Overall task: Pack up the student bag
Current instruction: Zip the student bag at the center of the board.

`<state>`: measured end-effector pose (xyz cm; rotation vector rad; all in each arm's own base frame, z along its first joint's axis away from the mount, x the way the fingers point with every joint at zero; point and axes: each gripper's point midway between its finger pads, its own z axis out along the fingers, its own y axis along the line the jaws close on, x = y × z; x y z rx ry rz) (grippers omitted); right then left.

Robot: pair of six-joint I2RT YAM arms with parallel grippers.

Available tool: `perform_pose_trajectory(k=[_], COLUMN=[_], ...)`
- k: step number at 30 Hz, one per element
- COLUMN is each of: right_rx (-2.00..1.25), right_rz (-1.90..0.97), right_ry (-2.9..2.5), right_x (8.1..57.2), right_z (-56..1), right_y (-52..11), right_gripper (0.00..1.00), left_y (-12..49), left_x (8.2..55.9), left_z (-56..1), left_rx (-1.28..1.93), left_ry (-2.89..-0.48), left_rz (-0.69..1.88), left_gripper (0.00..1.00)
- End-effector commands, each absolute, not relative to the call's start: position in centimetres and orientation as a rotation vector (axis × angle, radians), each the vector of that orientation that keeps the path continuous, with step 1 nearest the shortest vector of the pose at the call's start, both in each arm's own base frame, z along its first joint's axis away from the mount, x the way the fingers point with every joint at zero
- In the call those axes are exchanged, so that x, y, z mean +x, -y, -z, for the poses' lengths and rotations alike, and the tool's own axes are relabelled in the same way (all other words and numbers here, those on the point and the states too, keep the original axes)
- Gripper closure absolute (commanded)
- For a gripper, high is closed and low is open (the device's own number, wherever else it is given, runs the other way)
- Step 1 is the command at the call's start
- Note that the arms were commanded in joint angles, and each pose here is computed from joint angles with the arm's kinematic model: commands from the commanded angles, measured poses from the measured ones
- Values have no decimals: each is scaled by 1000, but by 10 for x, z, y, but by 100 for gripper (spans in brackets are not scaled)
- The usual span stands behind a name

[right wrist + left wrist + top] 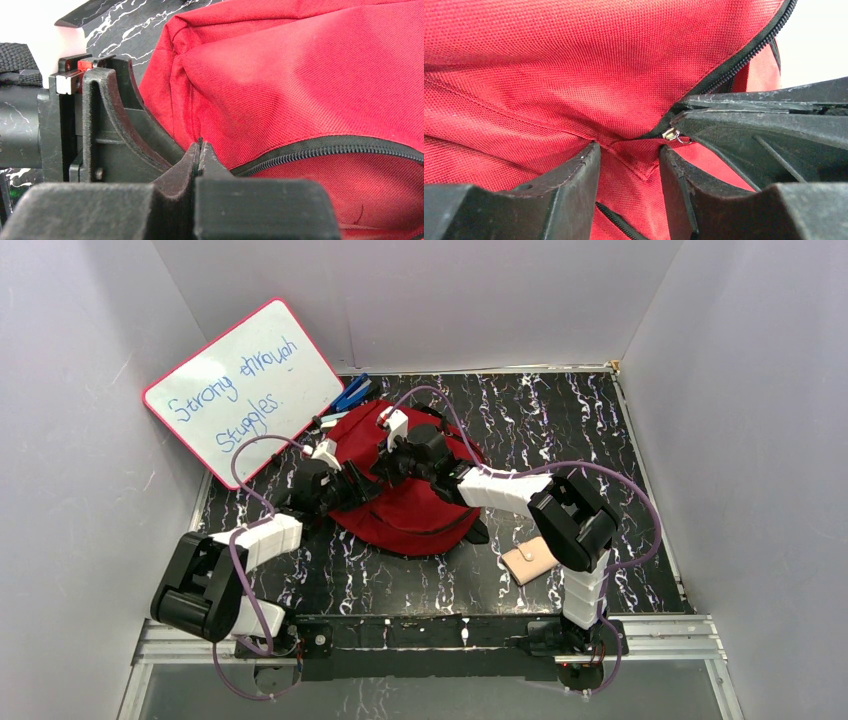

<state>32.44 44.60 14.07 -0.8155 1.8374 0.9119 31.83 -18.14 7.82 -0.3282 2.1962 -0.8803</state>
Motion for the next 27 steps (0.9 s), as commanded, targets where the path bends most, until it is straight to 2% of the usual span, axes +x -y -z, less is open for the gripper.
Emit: perform_pose_trajectory(k=[1,4,9,10,17,27], right_rx=[-774,-773,-758,-755,-736,-662], right_rz=[-980,-988,-945,-912,-620,-558], right_ry=[-1714,-1724,-1738,-1741,-1752,-1736], right_x=[328,327,332,335,372,411], right_z=[-187,-184,-179,-178,-169,-174], right_y=[-453,-453,-449,-446,-419,-394], right_gripper=[100,100,100,100,100,100], left_y=[184,188,191,192,193,190], left_x=[332,330,329,328,321,311], left_z=[-91,-94,-92,-91,-87,-91], left_rx=[-231,-198,-176,-176,-175,-196], left_ry=[-2147,-2138,-2143,-2144,-2155,-2167], left_rz=[844,849,858,862,882,892], left_gripper=[57,64,97,100,100,100])
